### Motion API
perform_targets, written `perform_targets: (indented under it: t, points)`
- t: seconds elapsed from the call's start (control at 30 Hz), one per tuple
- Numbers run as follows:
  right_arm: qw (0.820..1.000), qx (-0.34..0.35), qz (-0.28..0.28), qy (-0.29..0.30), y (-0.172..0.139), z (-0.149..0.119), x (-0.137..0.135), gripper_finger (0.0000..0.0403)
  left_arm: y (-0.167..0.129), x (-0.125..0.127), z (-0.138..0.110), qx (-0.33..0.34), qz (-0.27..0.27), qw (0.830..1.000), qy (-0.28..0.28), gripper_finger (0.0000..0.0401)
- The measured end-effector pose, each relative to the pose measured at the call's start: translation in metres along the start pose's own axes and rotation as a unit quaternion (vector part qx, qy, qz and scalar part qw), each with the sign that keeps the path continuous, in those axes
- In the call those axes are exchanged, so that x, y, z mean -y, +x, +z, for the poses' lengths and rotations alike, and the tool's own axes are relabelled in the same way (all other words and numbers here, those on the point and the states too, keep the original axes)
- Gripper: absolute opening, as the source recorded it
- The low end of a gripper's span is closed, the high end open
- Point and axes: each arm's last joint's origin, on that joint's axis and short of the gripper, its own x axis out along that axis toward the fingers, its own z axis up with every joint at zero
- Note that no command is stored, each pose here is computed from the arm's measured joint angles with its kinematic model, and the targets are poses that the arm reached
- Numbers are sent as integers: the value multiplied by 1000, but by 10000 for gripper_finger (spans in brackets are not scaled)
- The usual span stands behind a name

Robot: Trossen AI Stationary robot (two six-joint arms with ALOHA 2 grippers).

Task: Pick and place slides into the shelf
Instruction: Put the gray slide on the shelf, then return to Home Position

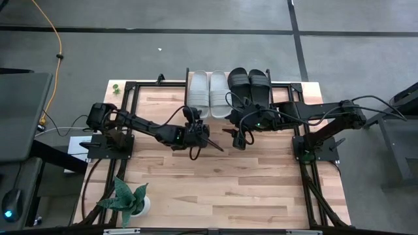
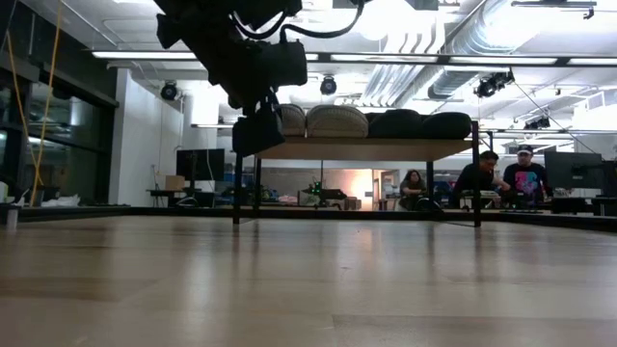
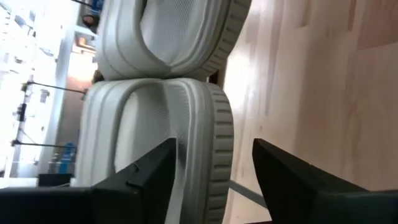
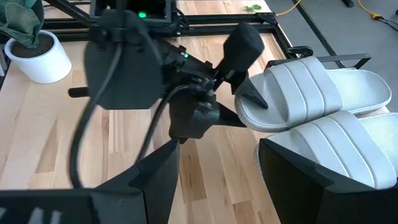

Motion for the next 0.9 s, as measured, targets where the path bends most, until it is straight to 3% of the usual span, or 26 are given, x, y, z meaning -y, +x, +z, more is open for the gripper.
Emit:
perform_targets:
  t: [0.33, 0.57, 0.9]
  points:
    - [1000, -11, 4, -4, 7, -1, -2, 211, -17, 4, 6, 11, 41, 999, 21, 227]
    - [1000, -7, -15, 1, 11, -1, -5, 211, -33, 1, 20, 34, 47, 998, 8, 226]
    - [999, 11, -18, -39, -2, -2, -24, 211, -74, -9, 32, 67, 73, 995, -10, 225]
